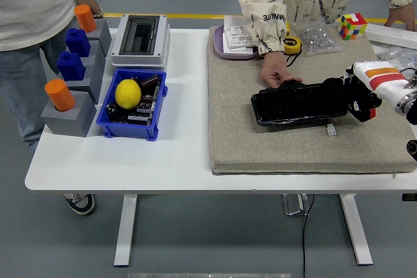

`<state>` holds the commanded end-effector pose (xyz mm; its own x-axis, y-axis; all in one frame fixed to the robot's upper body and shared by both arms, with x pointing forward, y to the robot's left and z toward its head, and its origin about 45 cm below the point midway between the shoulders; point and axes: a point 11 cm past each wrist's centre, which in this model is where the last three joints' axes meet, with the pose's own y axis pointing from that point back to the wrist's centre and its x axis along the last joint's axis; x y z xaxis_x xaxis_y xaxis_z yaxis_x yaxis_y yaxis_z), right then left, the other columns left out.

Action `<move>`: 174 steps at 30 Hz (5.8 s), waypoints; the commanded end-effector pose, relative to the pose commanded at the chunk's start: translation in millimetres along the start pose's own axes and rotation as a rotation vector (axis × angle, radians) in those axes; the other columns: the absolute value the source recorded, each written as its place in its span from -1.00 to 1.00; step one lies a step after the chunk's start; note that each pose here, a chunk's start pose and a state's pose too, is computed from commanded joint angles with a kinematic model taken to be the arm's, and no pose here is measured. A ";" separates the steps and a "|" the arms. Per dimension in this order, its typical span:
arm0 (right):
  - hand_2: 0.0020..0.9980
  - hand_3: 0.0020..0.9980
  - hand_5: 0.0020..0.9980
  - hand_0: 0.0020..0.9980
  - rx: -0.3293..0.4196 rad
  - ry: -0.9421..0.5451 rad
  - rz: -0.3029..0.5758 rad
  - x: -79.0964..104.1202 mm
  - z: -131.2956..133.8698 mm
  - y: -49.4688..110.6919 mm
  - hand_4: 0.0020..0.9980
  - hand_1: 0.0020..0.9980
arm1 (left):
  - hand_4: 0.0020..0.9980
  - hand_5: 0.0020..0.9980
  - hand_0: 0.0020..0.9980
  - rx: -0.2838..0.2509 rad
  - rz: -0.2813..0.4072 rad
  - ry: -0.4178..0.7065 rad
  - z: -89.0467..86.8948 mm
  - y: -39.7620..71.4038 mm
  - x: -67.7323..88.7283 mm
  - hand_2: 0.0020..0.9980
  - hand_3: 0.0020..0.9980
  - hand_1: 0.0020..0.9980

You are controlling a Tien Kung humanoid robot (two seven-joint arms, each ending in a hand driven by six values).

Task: Pick the rag up,wipe the panel,place it on the desk

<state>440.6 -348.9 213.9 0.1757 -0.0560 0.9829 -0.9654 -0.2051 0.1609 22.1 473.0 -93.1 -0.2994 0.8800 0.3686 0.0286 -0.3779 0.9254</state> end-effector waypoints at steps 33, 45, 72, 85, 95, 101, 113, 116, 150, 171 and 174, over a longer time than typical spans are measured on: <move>-0.23 -0.26 -1.00 -0.52 0.272 0.010 -0.018 -6.6 -110.9 -16.7 0.85 -0.34 | 0.20 -0.05 0.30 -0.004 -0.001 0.001 1.4 0.1 -0.5 0.49 0.13 0.40; -0.23 -0.26 -1.00 -0.52 0.435 0.028 -0.061 -19.4 -174.7 -12.8 0.86 -0.34 | 0.20 -0.05 0.30 -0.004 -0.002 0.000 1.1 0.1 -0.6 0.49 0.14 0.40; -0.23 -0.26 -1.00 -0.52 0.337 0.025 -0.043 -10.6 -128.5 -9.1 0.86 -0.34 | 0.20 -0.05 0.31 0.001 0.004 -0.005 -1.6 -0.2 1.9 0.49 0.13 0.40; -0.23 -0.26 -1.00 -0.52 0.095 0.044 -0.009 9.5 -22.6 7.5 0.86 -0.34 | 0.20 -0.05 0.31 -0.002 0.000 0.000 0.1 0.0 0.2 0.49 0.13 0.40; -0.23 -0.26 -1.00 -0.52 -0.014 0.041 -0.016 5.1 20.6 23.4 0.86 -0.34 | 0.20 -0.05 0.30 -0.007 -0.004 0.000 2.4 0.2 -1.9 0.49 0.13 0.40; -0.23 -0.26 -1.00 -0.52 -0.066 0.037 -0.019 1.0 40.0 32.5 0.86 -0.34 | 0.20 -0.05 0.30 -0.002 -0.005 0.002 0.5 0.1 -2.3 0.49 0.13 0.40; -0.23 -0.26 -1.00 -0.52 -0.090 0.042 0.010 12.1 49.1 34.5 0.86 -0.34 | 0.20 -0.05 0.30 -0.009 -0.007 0.001 3.3 0.3 -3.3 0.49 0.14 0.40; -0.23 -0.26 -1.00 -0.52 -0.086 0.043 0.012 13.0 47.5 34.2 0.86 -0.34 | 0.20 -0.05 0.30 -0.009 -0.007 0.001 3.1 0.3 -3.3 0.49 0.14 0.40; 0.02 -0.02 -0.52 -0.23 -0.137 0.050 -0.110 0.5 51.7 39.6 0.93 -0.09 | 0.20 -0.05 0.30 0.004 0.001 -0.009 -3.0 -0.3 0.9 0.49 0.13 0.40; 0.66 0.66 -0.14 0.56 -0.226 0.103 -0.179 13.0 68.8 43.5 1.00 0.47 | 0.20 -0.05 0.30 0.003 -0.002 -0.010 -3.0 -0.3 -0.5 0.49 0.13 0.40; 0.69 0.69 -0.10 0.58 -0.226 0.098 -0.170 16.1 69.1 43.4 1.00 0.48 | 0.20 -0.05 0.30 0.002 -0.001 -0.010 -2.6 -0.3 -0.2 0.49 0.13 0.40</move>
<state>414.8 -426.3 230.5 0.3297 0.0575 0.9423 -0.9441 0.0203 0.3291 19.6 472.2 -93.7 -0.2895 0.8834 0.3686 0.0306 -0.3763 0.9260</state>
